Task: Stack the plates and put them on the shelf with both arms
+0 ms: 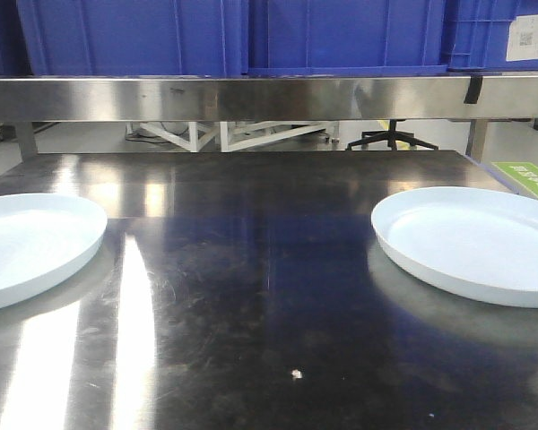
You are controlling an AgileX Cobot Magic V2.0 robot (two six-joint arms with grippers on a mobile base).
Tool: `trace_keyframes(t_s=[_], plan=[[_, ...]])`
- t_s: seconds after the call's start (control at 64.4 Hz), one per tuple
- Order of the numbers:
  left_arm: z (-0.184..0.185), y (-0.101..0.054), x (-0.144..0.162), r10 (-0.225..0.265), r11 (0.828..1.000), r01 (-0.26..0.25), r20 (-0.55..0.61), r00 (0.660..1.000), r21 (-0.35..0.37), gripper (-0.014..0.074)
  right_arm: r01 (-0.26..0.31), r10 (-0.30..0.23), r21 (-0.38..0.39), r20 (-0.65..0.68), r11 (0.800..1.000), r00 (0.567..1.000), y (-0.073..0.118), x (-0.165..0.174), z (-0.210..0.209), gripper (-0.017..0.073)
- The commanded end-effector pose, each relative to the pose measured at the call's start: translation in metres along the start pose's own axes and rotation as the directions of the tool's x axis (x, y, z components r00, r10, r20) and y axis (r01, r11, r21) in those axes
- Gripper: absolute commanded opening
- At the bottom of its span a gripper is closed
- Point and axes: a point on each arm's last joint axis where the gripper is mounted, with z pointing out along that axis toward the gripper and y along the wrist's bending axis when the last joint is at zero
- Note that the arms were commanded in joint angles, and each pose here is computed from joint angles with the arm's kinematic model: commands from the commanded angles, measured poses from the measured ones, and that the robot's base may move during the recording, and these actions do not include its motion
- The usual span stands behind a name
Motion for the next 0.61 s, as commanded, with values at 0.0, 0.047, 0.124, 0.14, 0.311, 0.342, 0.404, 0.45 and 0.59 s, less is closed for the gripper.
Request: trace_keyframes(t_s=[0.0,0.047,0.124,0.14,0.311,0.342,0.404,0.45,0.59], plan=[[-0.0022,-0.0015,-0.0085,-0.005,1.0,0.003,0.107,0.994,0.017,0.0103,0.015,-0.013,-0.022,0.108,1.0,0.994,0.002,-0.009,-0.0019,0.0047],[-0.0022,-0.0015,-0.0085,-0.005,1.0,0.003,0.107,0.994,0.017,0.0103,0.015,-0.013,-0.022,0.108,1.0,0.994,0.002,-0.009,-0.0019,0.0047],[-0.0022,-0.0015,-0.0085,-0.005,1.0,0.003,0.107,0.994,0.017,0.0104,0.015,-0.013,-0.022,0.108,1.0,0.994,0.002,-0.009,-0.0019,0.0047],[-0.0022,-0.0015,-0.0085,-0.005,1.0,0.003,0.107,0.994,0.017,0.0104,0.015,-0.013,-0.022,0.108,1.0,0.994,0.002,-0.009,-0.0019,0.0047],[-0.0022,-0.0015,-0.0085,-0.005,1.0,0.003,0.107,0.994,0.017,0.0104,0.015,-0.013,-0.022,0.108,1.0,0.994,0.002,-0.009,-0.0019,0.0047],[-0.0022,-0.0015,-0.0085,-0.005,1.0,0.003,0.107,0.994,0.017,0.0104,0.015,-0.013,-0.022,0.108,1.0,0.994,0.002,-0.009,-0.0019,0.0047],[-0.0022,-0.0015,-0.0085,-0.005,1.0,0.003,0.107,0.994,0.017,0.0104,0.015,-0.013,-0.022,0.108,1.0,0.994,0.002,-0.009,-0.0019,0.0047],[-0.0022,-0.0015,-0.0085,-0.005,1.0,0.003,0.107,0.994,0.017,0.0104,0.015,-0.013,-0.022,0.108,1.0,0.994,0.002,-0.009,-0.0019,0.0047],[-0.0022,-0.0015,-0.0085,-0.005,1.0,0.003,0.107,0.994,0.017,0.0104,0.015,-0.013,-0.022,0.108,1.0,0.994,0.002,-0.009,-0.0019,0.0047]])
